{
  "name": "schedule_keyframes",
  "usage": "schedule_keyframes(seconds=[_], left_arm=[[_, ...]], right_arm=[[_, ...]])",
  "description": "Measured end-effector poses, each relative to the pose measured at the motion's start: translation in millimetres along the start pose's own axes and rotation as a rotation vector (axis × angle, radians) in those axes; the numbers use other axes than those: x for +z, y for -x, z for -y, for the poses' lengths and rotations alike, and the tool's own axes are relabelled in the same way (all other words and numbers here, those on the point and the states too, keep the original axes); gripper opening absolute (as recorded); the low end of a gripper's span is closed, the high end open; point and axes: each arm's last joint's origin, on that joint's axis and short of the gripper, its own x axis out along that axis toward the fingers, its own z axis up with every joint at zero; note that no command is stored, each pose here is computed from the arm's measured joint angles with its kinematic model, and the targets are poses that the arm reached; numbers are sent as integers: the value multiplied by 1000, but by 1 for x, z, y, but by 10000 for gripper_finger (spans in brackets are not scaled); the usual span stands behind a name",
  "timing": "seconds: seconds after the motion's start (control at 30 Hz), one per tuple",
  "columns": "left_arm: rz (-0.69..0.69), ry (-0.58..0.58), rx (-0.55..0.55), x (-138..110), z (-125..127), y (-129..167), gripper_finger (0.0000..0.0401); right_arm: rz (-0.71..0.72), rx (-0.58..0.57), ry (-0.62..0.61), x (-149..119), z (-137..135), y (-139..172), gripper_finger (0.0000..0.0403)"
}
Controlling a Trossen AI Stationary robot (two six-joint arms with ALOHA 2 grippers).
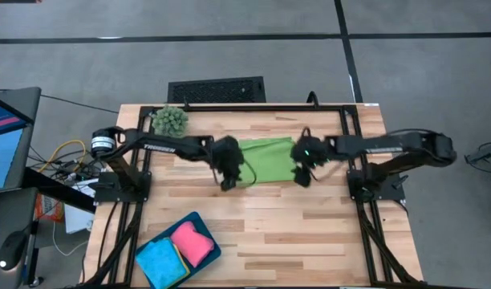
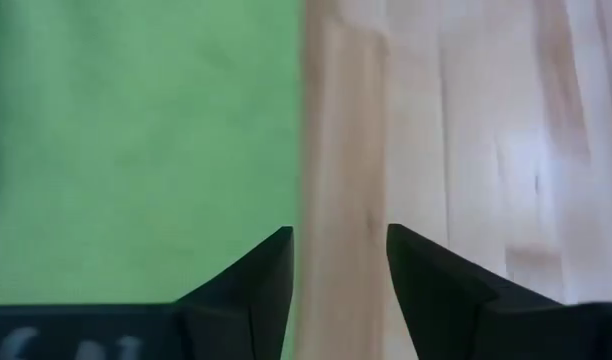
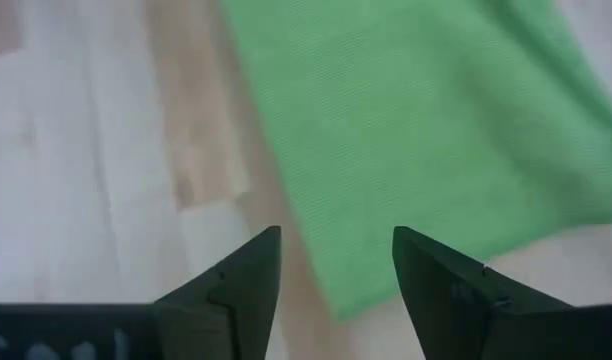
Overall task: Fold microfiber towels
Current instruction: Fold the green microfiber towel
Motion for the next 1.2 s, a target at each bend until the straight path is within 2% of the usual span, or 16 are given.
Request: schedule_keyframes(seconds=[0.07,0.17,0.3,0.37,0.57,0.7,0.87,1.03,1.2], left_arm=[[-26,-72,38,-9,14,-6,149],[4,-148,176,-18,29,-16,142],[33,-197,348,-23,37,-20,139],[37,-216,397,-23,37,-19,139],[47,-163,407,-23,35,-19,139],[44,-129,366,-24,37,-19,139],[18,-159,305,-29,52,-22,136],[2,-236,366,-34,65,-23,131],[4,-275,430,-35,66,-22,131]], right_arm=[[41,10,33,-18,-10,-4,217],[82,-43,-1,-39,-15,-15,213],[125,-65,-72,-51,-15,-27,200],[124,-68,-79,-56,-14,-34,193],[23,-96,-97,-68,-12,-56,168],[-8,-35,-114,-69,-21,-62,155],[-15,12,-108,-75,-38,-57,142],[-4,48,-86,-80,-50,-48,134],[-21,70,-35,-86,-57,-43,134]])
